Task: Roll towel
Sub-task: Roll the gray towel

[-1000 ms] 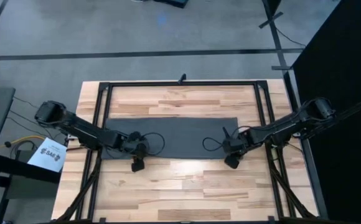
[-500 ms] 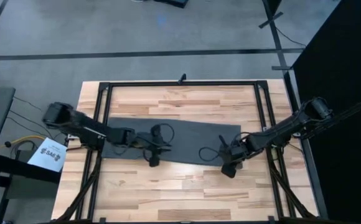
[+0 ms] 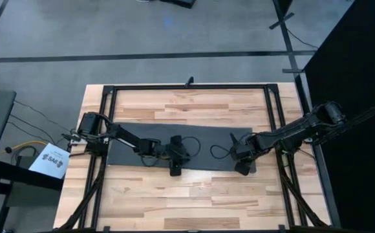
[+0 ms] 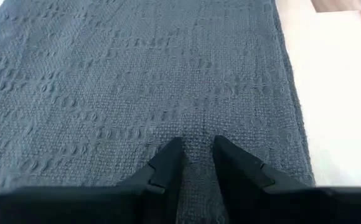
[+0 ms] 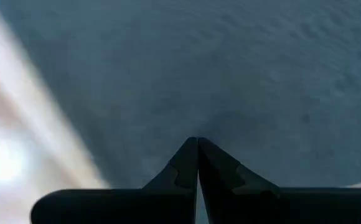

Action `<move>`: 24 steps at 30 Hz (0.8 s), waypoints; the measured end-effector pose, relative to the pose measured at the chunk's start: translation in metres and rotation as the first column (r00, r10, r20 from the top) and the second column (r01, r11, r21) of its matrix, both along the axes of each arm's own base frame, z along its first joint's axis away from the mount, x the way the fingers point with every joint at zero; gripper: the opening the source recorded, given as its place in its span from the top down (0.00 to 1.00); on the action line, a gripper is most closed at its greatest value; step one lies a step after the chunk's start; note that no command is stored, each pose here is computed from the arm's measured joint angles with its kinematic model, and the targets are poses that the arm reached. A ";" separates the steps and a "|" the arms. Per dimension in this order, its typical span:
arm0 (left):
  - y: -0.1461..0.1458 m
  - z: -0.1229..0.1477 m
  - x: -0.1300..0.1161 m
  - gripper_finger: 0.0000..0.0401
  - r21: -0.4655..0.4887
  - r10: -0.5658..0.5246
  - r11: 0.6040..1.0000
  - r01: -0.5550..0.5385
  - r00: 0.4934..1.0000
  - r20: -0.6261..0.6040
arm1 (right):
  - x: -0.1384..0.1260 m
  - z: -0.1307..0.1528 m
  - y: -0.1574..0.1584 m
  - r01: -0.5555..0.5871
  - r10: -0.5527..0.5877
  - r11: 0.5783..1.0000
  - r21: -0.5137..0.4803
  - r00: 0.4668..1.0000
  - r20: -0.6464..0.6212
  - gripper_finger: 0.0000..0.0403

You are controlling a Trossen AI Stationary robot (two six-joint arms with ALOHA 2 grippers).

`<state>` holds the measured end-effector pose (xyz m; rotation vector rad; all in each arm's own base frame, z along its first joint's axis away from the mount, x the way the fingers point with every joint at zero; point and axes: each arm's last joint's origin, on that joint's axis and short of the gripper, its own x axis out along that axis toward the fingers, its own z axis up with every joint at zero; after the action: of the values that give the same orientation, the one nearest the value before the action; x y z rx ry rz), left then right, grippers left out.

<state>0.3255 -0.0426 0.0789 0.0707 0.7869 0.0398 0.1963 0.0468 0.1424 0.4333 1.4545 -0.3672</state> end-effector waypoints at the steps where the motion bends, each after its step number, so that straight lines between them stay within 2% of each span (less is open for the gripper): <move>1: -0.001 0.001 -0.001 0.80 -0.001 -0.001 1.000 0.001 1.000 -0.003 | -0.002 -0.002 -0.005 0.002 -0.002 1.000 -0.005 1.000 -0.017 1.00; 10: -0.007 0.000 -0.003 0.80 0.010 0.013 1.000 -0.013 1.000 -0.009 | -0.014 -0.004 -0.040 -0.007 -0.012 0.993 -0.117 0.987 -0.163 1.00; 14: -0.009 0.000 -0.004 0.80 0.008 0.020 1.000 -0.020 1.000 -0.009 | -0.018 -0.003 -0.053 0.007 -0.048 0.980 -0.197 0.977 -0.207 1.00; 20: -0.010 0.000 -0.004 0.80 0.005 0.022 1.000 -0.022 1.000 -0.011 | -0.019 -0.001 -0.054 0.011 -0.061 0.973 -0.232 0.976 -0.209 1.00; 24: -0.010 0.000 -0.004 0.80 0.001 0.026 1.000 -0.026 1.000 -0.013 | -0.012 0.011 -0.041 0.004 -0.035 0.972 -0.233 0.991 -0.128 1.00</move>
<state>0.3213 -0.0527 0.0788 0.0615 0.8004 0.0643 0.1841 0.0054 0.1538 0.2376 1.5146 -0.5851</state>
